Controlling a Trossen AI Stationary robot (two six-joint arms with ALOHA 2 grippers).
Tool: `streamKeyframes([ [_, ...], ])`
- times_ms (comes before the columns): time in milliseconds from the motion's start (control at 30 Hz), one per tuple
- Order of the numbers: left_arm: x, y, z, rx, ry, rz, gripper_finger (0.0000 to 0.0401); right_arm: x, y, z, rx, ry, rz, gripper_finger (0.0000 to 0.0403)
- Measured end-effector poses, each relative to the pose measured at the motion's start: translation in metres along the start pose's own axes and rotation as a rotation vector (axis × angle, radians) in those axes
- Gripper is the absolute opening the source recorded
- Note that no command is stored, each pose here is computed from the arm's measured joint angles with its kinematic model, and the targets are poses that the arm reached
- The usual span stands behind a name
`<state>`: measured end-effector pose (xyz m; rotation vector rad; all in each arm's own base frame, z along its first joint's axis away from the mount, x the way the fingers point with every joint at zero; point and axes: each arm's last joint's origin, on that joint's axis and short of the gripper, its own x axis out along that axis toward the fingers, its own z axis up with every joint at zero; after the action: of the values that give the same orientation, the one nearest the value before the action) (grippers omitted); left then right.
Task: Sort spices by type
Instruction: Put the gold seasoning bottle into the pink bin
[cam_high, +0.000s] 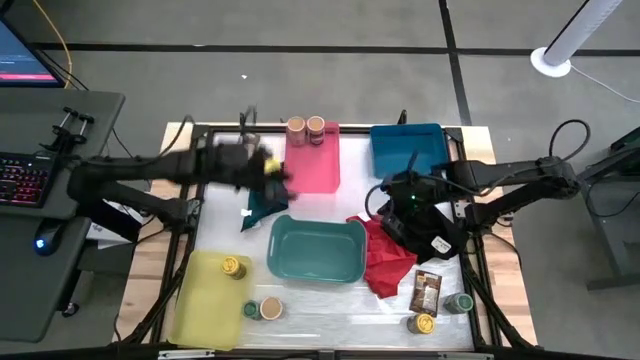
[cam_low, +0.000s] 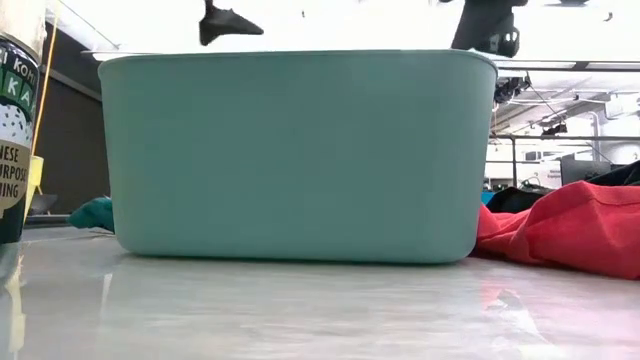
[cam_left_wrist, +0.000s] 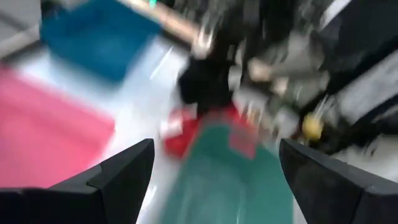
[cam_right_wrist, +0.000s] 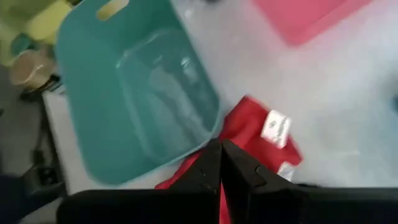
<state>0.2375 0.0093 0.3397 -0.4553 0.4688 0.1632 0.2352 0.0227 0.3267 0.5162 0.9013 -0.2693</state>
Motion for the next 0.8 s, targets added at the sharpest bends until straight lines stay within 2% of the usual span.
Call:
streamKeyframes([
  [67, -0.009, -0.015, -0.021, 0.041, 0.076, 0.071, 0.0329, 0.000, 0.001, 0.000, -0.007, -0.030, -0.036, 0.0000],
  [167, -0.023, -0.034, -0.041, 0.092, 0.098, 0.138, 0.0328, 0.000, -0.001, 0.001, -0.003, -0.050, -0.061, 0.0000],
  [333, -0.037, -0.062, -0.061, 0.174, 0.127, 0.033, 0.0328, 0.000, -0.005, 0.008, -0.020, -0.076, -0.045, 0.0000],
  [500, -0.024, -0.089, -0.097, 0.398, 0.351, -0.079, 0.0328, 0.001, -0.009, 0.014, -0.019, -0.088, -0.016, 0.0000],
  [700, -0.003, -0.128, -0.125, 0.684, 0.523, -0.096, 0.0328, 0.001, -0.010, 0.015, -0.030, -0.089, -0.019, 0.0000],
  [800, 0.009, -0.145, -0.137, 0.732, 0.554, -0.107, 0.0328, 0.001, -0.010, 0.015, -0.052, -0.087, -0.021, 0.0000],
])
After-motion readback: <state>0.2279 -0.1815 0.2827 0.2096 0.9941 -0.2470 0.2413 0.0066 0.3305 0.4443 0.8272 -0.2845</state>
